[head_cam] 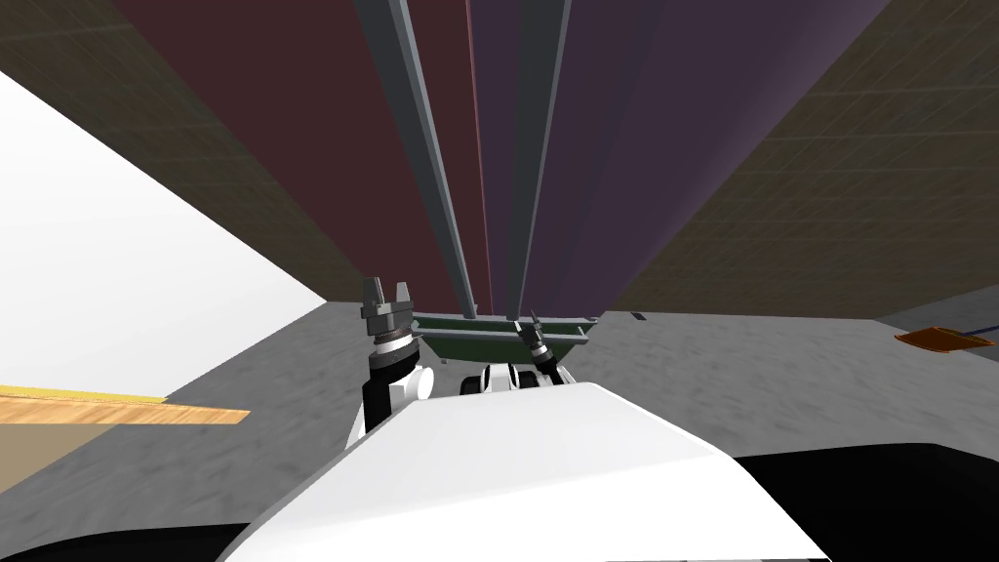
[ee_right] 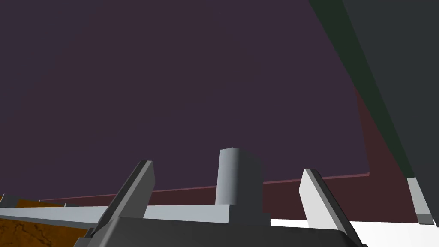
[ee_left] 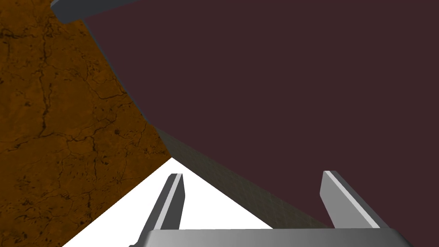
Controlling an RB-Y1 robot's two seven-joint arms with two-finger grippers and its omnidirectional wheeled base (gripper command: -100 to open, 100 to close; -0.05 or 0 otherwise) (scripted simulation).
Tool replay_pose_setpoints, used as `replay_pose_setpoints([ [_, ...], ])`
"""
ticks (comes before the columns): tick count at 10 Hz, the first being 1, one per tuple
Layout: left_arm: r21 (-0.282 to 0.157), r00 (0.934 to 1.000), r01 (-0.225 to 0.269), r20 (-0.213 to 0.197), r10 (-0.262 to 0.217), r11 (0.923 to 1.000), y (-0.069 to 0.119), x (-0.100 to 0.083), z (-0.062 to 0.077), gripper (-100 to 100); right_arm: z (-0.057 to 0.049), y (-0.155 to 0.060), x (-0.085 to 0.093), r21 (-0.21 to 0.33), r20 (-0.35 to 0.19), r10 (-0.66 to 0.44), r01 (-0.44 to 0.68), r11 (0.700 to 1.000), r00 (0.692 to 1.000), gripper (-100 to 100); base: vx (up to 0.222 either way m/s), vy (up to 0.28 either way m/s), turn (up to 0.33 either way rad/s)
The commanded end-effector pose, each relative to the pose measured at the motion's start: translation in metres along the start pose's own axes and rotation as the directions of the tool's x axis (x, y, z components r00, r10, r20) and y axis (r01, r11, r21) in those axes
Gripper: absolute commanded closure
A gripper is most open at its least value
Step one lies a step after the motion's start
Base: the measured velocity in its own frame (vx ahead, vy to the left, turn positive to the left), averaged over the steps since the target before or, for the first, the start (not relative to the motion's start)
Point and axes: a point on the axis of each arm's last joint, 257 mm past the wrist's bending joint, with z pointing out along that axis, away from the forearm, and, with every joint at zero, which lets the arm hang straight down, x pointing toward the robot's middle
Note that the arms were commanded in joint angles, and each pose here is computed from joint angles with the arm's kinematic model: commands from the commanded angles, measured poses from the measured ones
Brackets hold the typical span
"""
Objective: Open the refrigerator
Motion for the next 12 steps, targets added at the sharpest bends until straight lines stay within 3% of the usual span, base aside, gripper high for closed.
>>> replay_pose_setpoints([
  [1, 0.000, 1.0000, 0.000, 0.000, 0.000, 1.0000, 0.000, 0.000, 0.000, 0, 0.011, 0.016, -0.019, 0.028, -0.006, 0.001, -0.001, 1.000, 1.000, -100, -0.014, -0.005, -0.018],
  [3, 0.000, 1.0000, 0.000, 0.000, 0.000, 1.0000, 0.000, 0.000, 0.000, 0, 0.018, 0.020, -0.029, 0.049, -0.011, 0.018, -0.017, 0.999, 1.000, -100, -0.011, -0.003, -0.007],
  [4, 0.000, 1.0000, 0.000, 0.000, 0.000, 1.0000, 0.000, 0.000, 0.000, 0, 0.014, 0.018, -0.026, 0.043, -0.010, 0.014, -0.013, 0.999, 1.000, -100, 0.000, 0.000, 0.000],
  [5, 0.000, 1.0000, 0.000, 0.000, 0.000, 1.0000, 0.000, 0.000, 0.000, 0, 0.026, 0.016, -0.028, 0.043, -0.009, 0.014, -0.013, 0.999, 1.000, -100, 0.003, 0.003, -0.011],
  [8, 0.000, 1.0000, 0.000, 0.000, 0.000, 1.0000, 0.000, 0.000, 0.000, 0, 0.044, 0.012, -0.030, 0.042, -0.007, 0.015, -0.014, 0.999, 1.000, -100, 0.009, 0.006, -0.008],
  [9, 0.000, 1.0000, 0.000, 0.000, 0.000, 1.0000, 0.000, 0.000, 0.000, 0, 0.039, 0.013, -0.030, 0.043, -0.006, 0.014, -0.014, 0.999, 1.000, -100, 0.005, 0.003, -0.001],
  [10, 0.000, 1.0000, 0.000, 0.000, 0.000, 1.0000, 0.000, 0.000, 0.000, 0, 0.029, 0.015, -0.028, 0.043, -0.008, 0.014, -0.014, 0.999, 1.000, 100, 0.003, -0.007, 0.001],
  [12, 0.000, 1.0000, 0.000, 0.000, 0.000, 1.0000, 0.000, 0.000, 0.000, 0, 0.015, 0.018, -0.027, 0.044, -0.010, 0.013, -0.013, 0.999, 1.000, 100, -0.004, -0.020, -0.001],
])
